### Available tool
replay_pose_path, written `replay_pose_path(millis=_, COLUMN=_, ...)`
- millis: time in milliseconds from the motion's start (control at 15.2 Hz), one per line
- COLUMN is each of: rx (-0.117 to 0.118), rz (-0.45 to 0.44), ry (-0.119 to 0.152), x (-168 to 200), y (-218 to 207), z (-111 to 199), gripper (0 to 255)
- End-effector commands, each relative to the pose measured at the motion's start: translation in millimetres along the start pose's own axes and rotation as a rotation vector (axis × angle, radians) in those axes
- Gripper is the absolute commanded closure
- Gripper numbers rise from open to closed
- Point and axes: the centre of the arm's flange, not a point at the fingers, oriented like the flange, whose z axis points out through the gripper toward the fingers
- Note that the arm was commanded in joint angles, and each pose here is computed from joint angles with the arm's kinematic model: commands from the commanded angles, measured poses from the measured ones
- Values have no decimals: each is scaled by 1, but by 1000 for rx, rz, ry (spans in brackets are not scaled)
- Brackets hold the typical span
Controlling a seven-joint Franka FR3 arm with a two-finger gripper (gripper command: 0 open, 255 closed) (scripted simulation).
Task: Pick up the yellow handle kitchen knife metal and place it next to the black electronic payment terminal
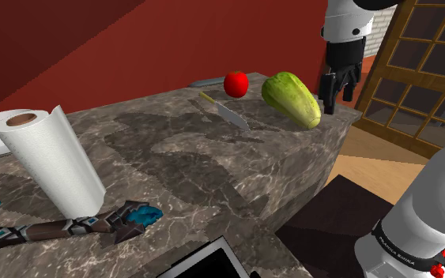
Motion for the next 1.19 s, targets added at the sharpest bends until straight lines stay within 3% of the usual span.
replay_pose_path(millis=0, rx=0, rz=0, ry=0, x=0, y=0, z=0, gripper=0)
replay_pose_path(millis=1122, rx=66, rz=53, ry=79, x=189, y=-89, z=-2, gripper=0)
